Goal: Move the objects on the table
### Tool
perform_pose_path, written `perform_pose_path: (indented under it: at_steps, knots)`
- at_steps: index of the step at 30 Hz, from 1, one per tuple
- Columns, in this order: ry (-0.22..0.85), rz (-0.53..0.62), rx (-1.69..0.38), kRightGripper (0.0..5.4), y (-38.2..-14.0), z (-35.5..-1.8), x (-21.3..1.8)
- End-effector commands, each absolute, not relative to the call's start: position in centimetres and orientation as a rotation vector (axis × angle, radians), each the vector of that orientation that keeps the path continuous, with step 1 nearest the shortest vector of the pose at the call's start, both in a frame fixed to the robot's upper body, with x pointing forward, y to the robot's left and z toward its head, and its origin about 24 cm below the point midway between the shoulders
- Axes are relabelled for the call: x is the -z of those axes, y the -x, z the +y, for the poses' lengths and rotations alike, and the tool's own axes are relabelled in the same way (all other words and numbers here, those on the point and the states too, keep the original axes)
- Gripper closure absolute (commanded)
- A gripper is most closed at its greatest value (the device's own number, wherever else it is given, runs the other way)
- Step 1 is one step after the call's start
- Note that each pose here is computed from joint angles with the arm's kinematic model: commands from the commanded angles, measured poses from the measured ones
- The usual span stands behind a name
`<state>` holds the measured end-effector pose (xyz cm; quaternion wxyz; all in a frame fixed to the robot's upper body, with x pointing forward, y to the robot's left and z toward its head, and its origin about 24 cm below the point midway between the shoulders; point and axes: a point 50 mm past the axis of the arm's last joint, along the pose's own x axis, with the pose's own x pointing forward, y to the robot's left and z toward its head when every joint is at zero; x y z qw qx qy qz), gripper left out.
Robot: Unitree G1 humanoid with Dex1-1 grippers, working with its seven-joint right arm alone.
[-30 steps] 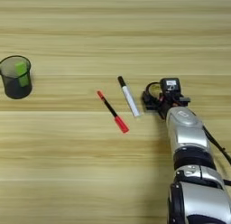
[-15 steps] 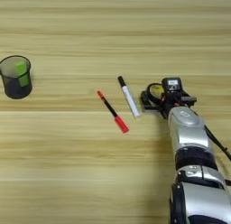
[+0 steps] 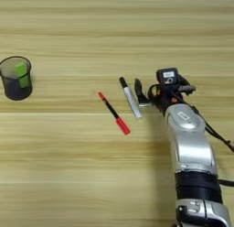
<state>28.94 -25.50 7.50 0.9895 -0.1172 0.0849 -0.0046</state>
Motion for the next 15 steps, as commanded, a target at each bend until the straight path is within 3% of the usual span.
perform_pose_path:
  at_steps: [1, 15]
  knots:
    - [0.251, 0.085, -0.014, 0.03, -29.2, -24.9, -9.9]
    - [0.221, 0.165, -0.092, 0.03, -28.5, -23.2, -7.8]
